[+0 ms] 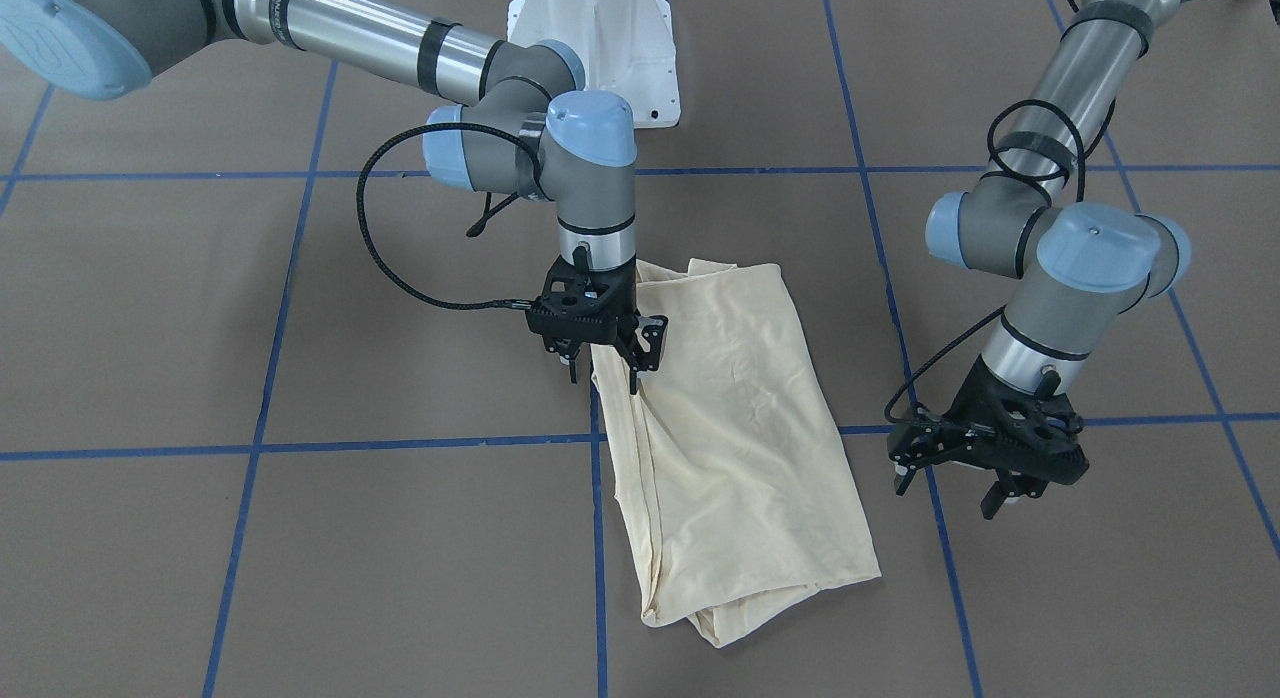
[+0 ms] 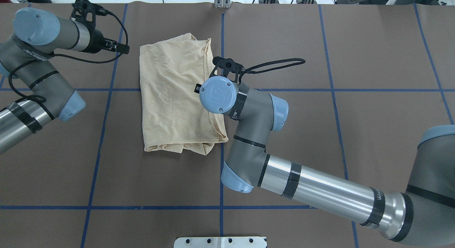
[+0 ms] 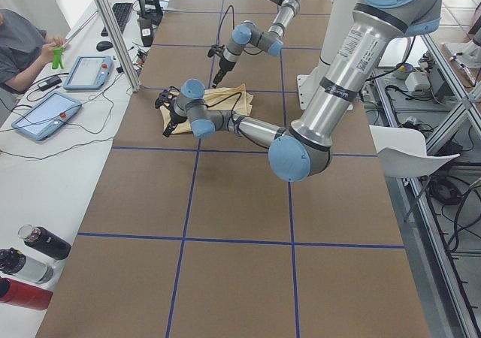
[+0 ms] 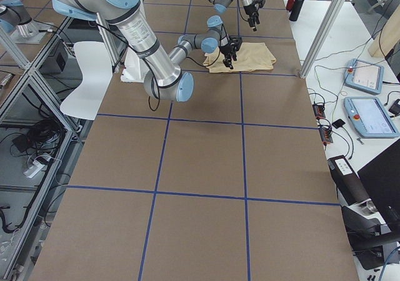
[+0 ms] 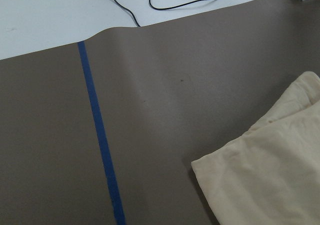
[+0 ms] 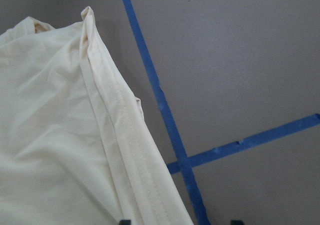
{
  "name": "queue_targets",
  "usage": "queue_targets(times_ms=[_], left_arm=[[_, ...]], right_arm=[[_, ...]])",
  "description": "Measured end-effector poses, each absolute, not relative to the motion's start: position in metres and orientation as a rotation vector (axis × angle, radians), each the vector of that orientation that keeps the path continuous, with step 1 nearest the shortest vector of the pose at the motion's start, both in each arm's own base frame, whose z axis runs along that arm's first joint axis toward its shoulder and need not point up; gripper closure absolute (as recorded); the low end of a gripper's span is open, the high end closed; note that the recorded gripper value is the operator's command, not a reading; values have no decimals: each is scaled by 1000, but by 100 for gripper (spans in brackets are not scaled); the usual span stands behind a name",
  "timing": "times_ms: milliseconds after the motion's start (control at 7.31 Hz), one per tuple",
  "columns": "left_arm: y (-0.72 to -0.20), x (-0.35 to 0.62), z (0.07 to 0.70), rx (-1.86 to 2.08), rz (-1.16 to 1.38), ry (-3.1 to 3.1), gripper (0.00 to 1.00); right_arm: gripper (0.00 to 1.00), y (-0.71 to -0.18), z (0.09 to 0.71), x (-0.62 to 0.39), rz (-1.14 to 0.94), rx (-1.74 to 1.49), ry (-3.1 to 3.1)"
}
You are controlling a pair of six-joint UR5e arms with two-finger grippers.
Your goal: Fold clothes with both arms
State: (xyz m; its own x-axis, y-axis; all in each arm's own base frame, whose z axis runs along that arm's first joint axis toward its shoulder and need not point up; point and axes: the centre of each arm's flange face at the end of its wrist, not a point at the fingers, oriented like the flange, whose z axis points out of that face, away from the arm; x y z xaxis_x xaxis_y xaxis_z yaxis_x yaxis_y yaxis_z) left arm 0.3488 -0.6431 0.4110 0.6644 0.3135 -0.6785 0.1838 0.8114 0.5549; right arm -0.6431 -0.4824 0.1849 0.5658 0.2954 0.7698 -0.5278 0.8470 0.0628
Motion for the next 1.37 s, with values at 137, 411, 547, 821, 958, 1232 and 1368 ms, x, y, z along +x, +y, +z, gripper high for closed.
queue_targets(times_ms=[137, 411, 547, 821, 958, 1232, 1368], left_arm=[[-643, 349, 411, 640, 79, 857, 0], [-643, 349, 411, 640, 78, 857, 0], [-643, 349, 411, 639, 78, 858, 0], [-643, 349, 411, 639, 78, 858, 0], [-643, 349, 411, 639, 78, 858, 0], [-643, 349, 411, 639, 78, 858, 0], [-643, 349, 411, 639, 78, 858, 0]], right_arm=[[33, -478, 187, -649, 487, 300, -834], [33, -471, 190, -656, 477, 300, -827], [34, -469, 191, -659, 474, 302, -824], [43, -465, 195, -663, 470, 304, -815], [56, -465, 197, -664, 469, 305, -811], [83, -466, 197, -666, 469, 305, -808], [87, -465, 196, -667, 467, 305, -809]])
